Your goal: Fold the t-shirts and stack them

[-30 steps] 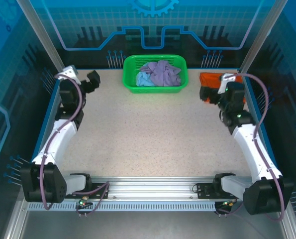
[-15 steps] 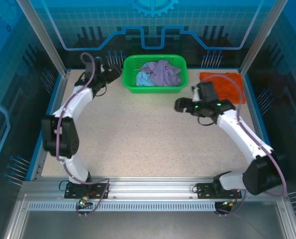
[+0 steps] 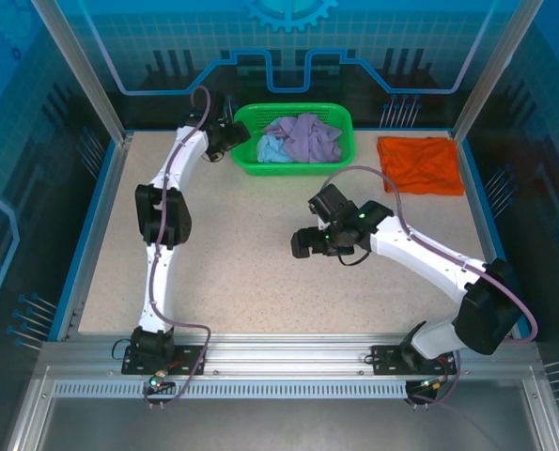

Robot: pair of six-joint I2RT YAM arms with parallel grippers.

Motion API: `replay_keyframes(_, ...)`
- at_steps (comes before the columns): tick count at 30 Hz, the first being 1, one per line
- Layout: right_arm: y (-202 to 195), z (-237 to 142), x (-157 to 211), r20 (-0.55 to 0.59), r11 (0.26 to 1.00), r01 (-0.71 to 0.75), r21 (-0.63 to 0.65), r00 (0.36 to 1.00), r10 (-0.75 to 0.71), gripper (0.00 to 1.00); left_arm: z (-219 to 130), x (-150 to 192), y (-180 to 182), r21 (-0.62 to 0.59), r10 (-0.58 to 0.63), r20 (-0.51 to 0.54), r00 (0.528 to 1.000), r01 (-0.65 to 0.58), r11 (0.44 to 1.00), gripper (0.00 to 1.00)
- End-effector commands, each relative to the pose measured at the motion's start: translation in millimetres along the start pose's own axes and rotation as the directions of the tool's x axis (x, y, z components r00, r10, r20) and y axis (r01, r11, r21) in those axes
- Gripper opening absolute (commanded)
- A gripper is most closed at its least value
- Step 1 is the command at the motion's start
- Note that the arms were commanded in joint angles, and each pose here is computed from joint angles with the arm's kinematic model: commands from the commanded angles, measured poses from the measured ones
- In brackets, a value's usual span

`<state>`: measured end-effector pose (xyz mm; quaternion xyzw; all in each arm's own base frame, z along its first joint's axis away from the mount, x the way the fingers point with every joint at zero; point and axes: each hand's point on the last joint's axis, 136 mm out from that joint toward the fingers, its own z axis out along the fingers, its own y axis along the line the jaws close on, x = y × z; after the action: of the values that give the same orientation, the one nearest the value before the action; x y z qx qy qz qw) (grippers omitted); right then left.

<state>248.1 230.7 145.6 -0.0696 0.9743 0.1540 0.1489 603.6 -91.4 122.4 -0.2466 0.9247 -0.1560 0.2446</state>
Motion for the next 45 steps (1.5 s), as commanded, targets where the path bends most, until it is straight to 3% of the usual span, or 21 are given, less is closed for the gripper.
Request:
replay_keyframes(1,-12,-14,11,-0.008,0.998,-0.021,0.061,1.0,0.022,0.89,14,12,19,-0.046,-0.048,-0.074,0.996,0.044,0.998,0.77)
replay_keyframes(6,-22,-26,9,0.015,0.993,-0.049,0.109,0.999,0.048,0.89,31,21,22,-0.02,-0.104,-0.125,0.987,0.102,0.995,0.51)
replay_keyframes(11,-29,-37,-12,0.064,0.983,-0.117,0.139,0.992,0.109,0.89,25,22,31,-0.039,-0.14,-0.115,0.983,0.137,0.99,0.27)
replay_keyframes(15,-29,-38,-33,0.093,0.977,-0.152,0.147,0.986,0.139,0.89,13,26,44,-0.048,-0.2,-0.074,0.977,0.197,0.979,0.25)
replay_keyframes(18,-27,-37,-55,0.118,0.976,-0.163,0.144,0.982,0.146,0.89,5,31,51,-0.046,-0.186,-0.052,0.981,0.184,0.982,0.14)
replay_keyframes(22,-23,-29,-91,0.149,0.979,-0.176,0.106,0.976,0.159,0.87,-11,57,70,-0.096,-0.19,-0.085,0.978,0.182,0.979,0.09)
replay_keyframes(29,-3,-7,-132,0.082,0.992,-0.125,0.024,0.989,0.122,0.79,-67,117,120,-0.158,-0.386,-0.023,0.922,0.378,0.912,0.04)
replay_keyframes(32,4,7,-124,0.041,0.992,-0.125,-0.025,0.991,0.126,0.78,-86,139,139,-0.184,-0.395,0.015,0.919,0.39,0.902,0.03)
replay_keyframes(37,15,14,-119,0.019,0.993,-0.084,-0.084,0.996,0.086,0.78,-97,171,168,-0.259,-0.352,-0.011,0.936,0.337,0.905,0.05)
replay_keyframes(40,31,15,-131,0.036,0.992,-0.038,-0.118,0.998,0.042,0.79,-94,175,175,-0.248,-0.308,-0.009,0.951,0.296,0.922,0.18)
replay_keyframes(43,44,27,-142,-0.005,0.993,-0.05,-0.109,0.999,0.049,0.8,-88,178,178,-0.238,-0.312,-0.046,0.949,0.293,0.926,0.23)
replay_keyframes(45,60,36,-151,-0.008,0.994,-0.024,-0.105,1.0,0.023,0.8,-88,173,179,-0.242,-0.298,-0.05,0.953,0.278,0.929,0.42)
